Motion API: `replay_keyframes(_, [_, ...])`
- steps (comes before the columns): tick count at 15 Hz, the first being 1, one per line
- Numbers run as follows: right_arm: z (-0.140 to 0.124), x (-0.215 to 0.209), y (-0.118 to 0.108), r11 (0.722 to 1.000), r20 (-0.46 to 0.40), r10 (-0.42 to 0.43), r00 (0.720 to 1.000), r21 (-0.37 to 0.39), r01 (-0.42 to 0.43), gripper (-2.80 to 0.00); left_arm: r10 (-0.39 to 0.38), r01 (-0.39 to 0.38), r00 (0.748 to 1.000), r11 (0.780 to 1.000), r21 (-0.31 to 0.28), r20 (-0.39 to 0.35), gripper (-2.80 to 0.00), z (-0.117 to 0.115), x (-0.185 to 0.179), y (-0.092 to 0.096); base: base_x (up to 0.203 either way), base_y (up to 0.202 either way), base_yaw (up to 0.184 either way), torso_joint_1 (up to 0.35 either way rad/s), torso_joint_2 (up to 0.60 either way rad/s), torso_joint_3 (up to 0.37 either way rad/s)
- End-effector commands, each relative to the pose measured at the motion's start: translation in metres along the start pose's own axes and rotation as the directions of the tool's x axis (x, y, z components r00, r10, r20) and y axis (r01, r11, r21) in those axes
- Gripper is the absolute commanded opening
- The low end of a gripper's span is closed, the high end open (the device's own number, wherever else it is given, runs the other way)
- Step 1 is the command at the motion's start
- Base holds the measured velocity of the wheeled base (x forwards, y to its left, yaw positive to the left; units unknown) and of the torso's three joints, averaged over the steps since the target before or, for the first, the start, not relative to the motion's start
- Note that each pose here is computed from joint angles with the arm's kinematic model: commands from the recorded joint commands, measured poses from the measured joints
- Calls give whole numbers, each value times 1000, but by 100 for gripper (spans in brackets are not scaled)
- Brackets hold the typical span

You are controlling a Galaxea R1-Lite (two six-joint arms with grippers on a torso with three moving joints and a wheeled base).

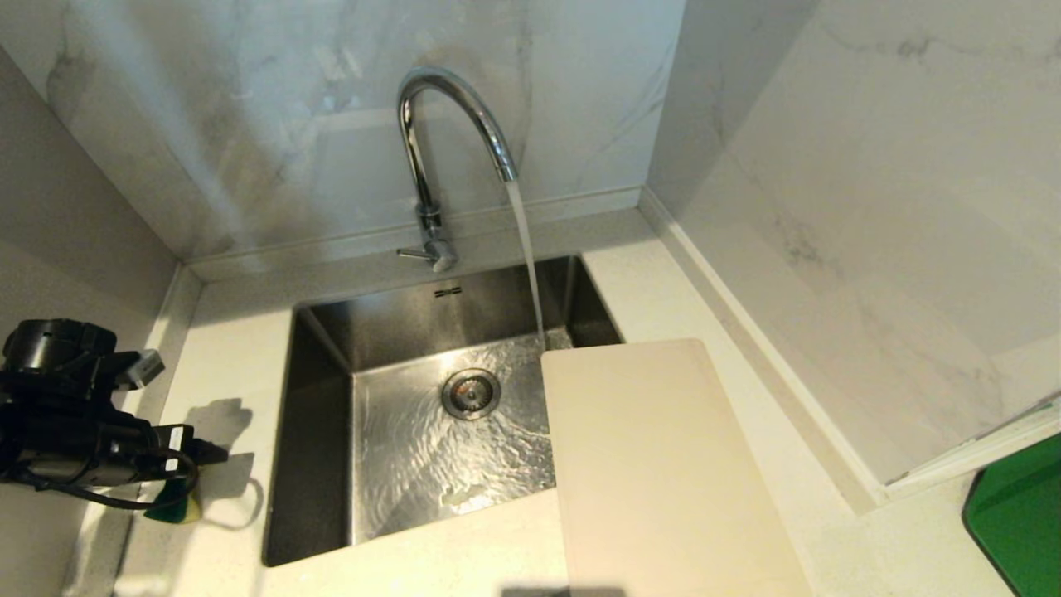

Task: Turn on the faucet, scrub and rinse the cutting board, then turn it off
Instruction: Put down the cleaning cloth, then turn off the tap

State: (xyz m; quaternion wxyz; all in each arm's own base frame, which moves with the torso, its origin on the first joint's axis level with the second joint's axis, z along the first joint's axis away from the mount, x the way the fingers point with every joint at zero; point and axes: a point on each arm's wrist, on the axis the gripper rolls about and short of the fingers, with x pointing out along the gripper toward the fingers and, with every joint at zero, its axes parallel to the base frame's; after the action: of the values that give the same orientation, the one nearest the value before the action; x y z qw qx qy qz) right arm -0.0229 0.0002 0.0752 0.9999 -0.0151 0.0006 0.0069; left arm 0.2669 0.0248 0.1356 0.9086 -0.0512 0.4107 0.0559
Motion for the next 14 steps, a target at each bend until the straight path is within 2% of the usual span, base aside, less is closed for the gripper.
replay_keyframes(1, [0, 0, 0, 1000, -2, 1, 1000, -1, -1, -280, -10, 10, 999, 1000, -13, 31, 0, 3, -7, -1, 0, 0, 0, 0, 0, 0])
replay_keyframes(3, [0, 0, 0, 1000, -3, 0, 1000, 0, 0, -280, -58, 62, 993, 998, -34, 101, 0, 14, -23, -5, 0, 0, 0, 0, 0, 0])
replay_keyframes(4, [0, 0, 0, 1000, -3, 2, 1000, 0, -2, -280, -89, 99, 986, 993, -63, 142, 0, 23, -29, -9, 0, 0, 0, 0, 0, 0])
replay_keyframes(5, [0, 0, 0, 1000, -3, 2, 1000, 0, -2, -280, -126, 150, 974, 982, -113, 190, 0, 34, -38, -19, 0, 0, 0, 0, 0, 0])
replay_keyframes(7, [0, 0, 0, 1000, -3, 0, 1000, 0, 0, -280, -201, 241, 949, 958, -152, 241, 0, 47, -51, -41, 0, 0, 0, 0, 0, 0])
replay_keyframes(8, [0, 0, 0, 1000, -2, 1, 1000, -1, -1, -280, -237, 280, 938, 948, -149, 254, -106, 50, -55, -53, 0, 0, 0, 0, 0, 0])
replay_keyframes(9, [0, 0, 0, 1000, -2, 2, 1000, 0, -2, -280, -275, 323, 923, 934, -154, 271, -280, 54, -61, -66, 0, 0, 0, 0, 0, 0])
replay_keyframes(13, [0, 0, 0, 1000, -3, 1, 1000, 0, -1, -280, -401, 493, 846, 838, -232, 351, -280, 82, -81, -107, 0, 0, 0, 0, 0, 0])
replay_keyframes(14, [0, 0, 0, 1000, -2, 1, 1000, 0, -1, -280, -417, 515, 833, 825, -233, 364, -280, 86, -78, -114, 0, 0, 0, 0, 0, 0])
